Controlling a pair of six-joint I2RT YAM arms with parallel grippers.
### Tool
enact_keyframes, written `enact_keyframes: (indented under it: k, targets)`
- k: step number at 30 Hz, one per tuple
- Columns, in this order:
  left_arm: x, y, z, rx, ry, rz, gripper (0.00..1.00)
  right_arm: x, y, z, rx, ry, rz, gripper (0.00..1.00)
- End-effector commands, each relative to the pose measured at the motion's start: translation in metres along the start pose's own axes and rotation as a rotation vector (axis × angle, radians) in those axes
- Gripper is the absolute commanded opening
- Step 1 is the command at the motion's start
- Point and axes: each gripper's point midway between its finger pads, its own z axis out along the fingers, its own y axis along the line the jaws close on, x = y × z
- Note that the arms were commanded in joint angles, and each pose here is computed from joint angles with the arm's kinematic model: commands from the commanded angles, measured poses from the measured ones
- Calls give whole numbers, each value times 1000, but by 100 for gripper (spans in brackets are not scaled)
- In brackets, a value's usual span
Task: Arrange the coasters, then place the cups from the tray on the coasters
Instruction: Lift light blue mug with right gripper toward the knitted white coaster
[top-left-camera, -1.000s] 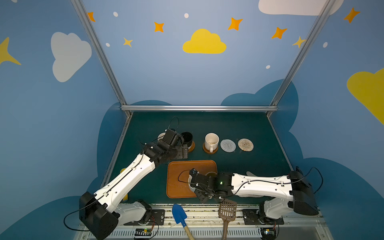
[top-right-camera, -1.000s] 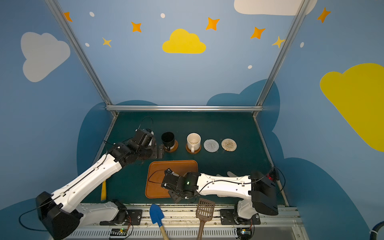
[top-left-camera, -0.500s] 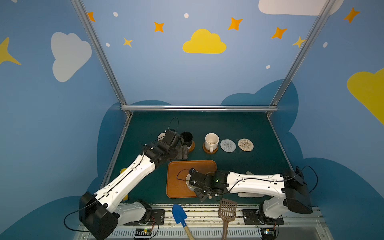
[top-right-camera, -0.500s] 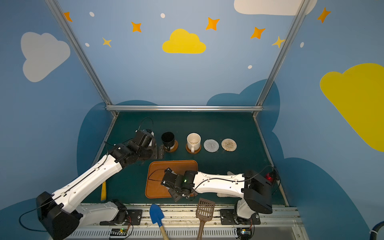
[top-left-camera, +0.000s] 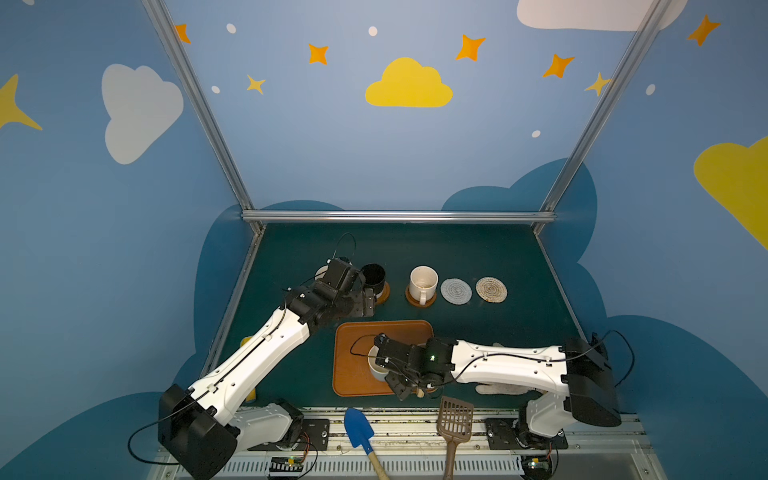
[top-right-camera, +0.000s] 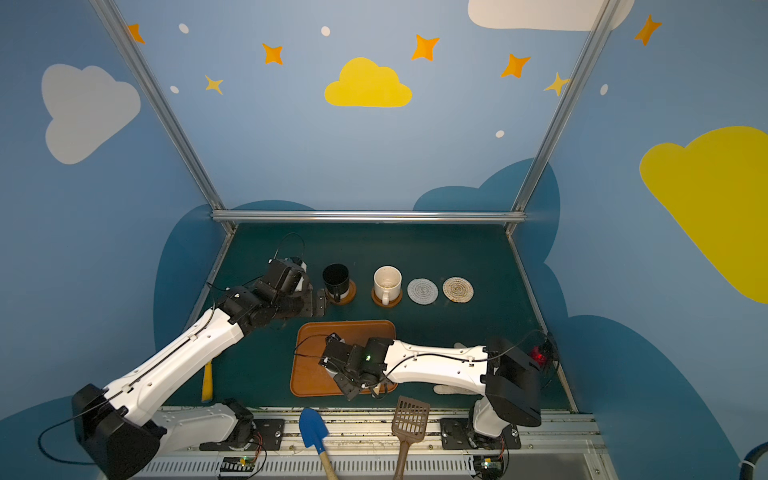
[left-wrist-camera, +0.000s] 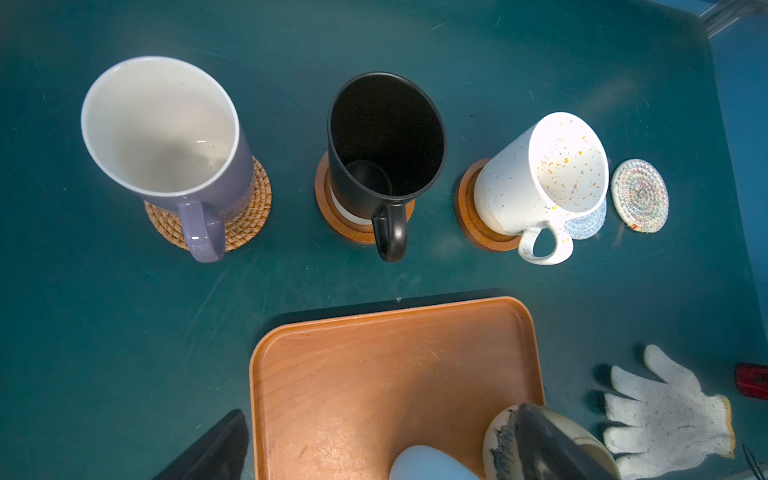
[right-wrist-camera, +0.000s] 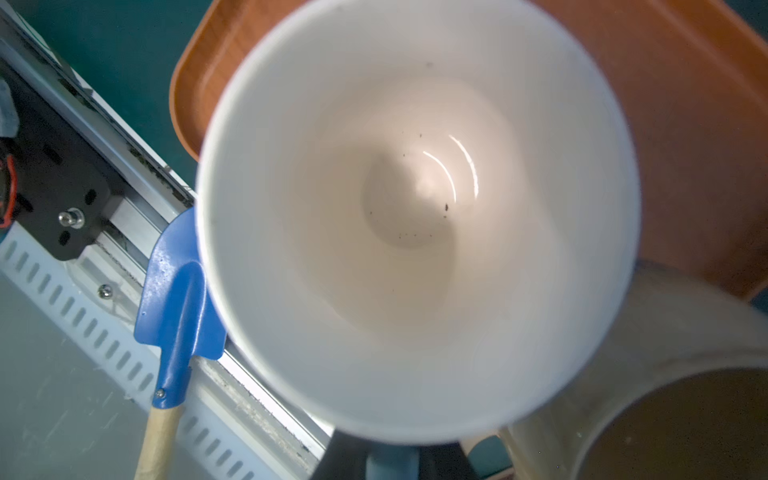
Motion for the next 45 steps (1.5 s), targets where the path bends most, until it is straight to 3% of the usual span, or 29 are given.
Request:
enact_keyframes:
  k: [1,6,12,22,31,37,45]
  targets:
    - [-13,-6,-16,54,-36,6,99,-40,1,-41,-48,-150,41,0]
    - [-25,-16,-30,148,-67,-24,99,-57,-18,-73,-5,-240,57,0]
    - [-38,-54,-51,357,-105,5,99,-63,-64,-107,93,-284,106,0]
    - [-55,-117,-79,690,-154,43,99,-41,-167,-155,286,-333,241,0]
    - [-51,-175,-68,760,-76,226,99,-45,-251,-158,340,-337,412,0]
    - [-48,-185,-36,711,10,224,99,-54,-286,-126,290,-288,553,0]
    - [-40,-184,-2,652,92,213,99,-62,-318,-82,260,-193,649,0]
